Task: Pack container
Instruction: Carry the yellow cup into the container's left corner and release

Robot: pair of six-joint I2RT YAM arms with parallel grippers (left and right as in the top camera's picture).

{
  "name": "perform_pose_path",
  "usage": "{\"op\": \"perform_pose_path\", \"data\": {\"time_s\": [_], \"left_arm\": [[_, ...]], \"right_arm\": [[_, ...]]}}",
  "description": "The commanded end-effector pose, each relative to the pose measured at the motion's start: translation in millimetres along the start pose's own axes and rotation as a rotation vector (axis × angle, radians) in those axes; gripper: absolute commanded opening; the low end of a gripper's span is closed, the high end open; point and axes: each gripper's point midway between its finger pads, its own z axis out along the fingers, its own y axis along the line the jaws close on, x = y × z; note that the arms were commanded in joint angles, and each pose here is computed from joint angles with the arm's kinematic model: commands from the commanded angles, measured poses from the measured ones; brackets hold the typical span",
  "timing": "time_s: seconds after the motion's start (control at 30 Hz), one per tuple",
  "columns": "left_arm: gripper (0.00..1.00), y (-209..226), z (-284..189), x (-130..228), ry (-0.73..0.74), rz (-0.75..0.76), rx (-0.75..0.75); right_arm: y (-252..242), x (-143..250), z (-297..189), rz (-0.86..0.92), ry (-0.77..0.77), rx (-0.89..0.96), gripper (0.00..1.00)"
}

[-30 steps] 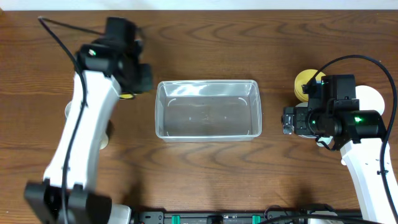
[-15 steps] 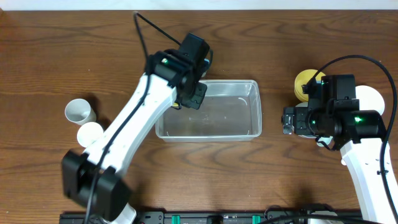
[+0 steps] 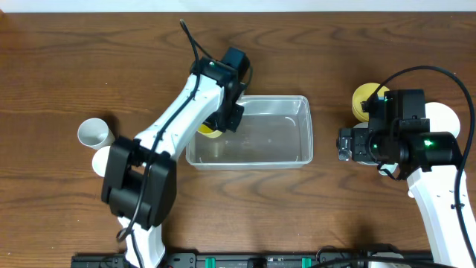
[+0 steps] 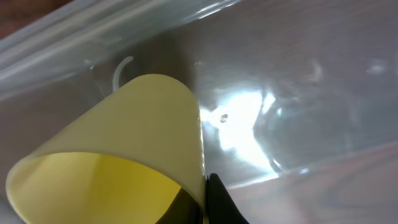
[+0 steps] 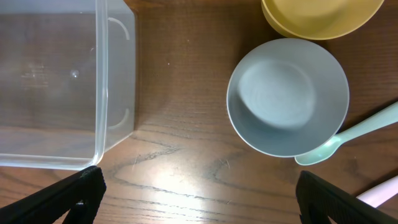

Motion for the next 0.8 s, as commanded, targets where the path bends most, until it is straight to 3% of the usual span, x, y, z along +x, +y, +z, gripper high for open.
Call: {"op": "perform_pose_path", "data": {"time_s": [0.0, 0.23, 0.37, 0.5, 0.77], "left_arm": [[0.06, 13, 14, 3, 0.042, -0.023, -0.015], [0.09, 20, 17, -4, 0.02, -0.032, -0.013], [0.37, 20, 17, -5, 0.016, -0.031, -0.013], [0.5, 20, 17, -5, 0.015, -0.031, -0.013], [0.63, 20, -4, -17, -0.049, -0.018, -0.01]], "right_arm": [[-1, -7, -5, -0.013, -0.021, 0.001, 0.99], [-1, -7, -5, -0.013, -0.02, 0.001, 0.99], [-1, -7, -5, -0.013, -0.02, 0.001, 0.99], [-1, -7, -5, -0.013, -0.02, 0.001, 0.99], [-1, -7, -5, -0.013, -0.021, 0.001, 0.99]]}}
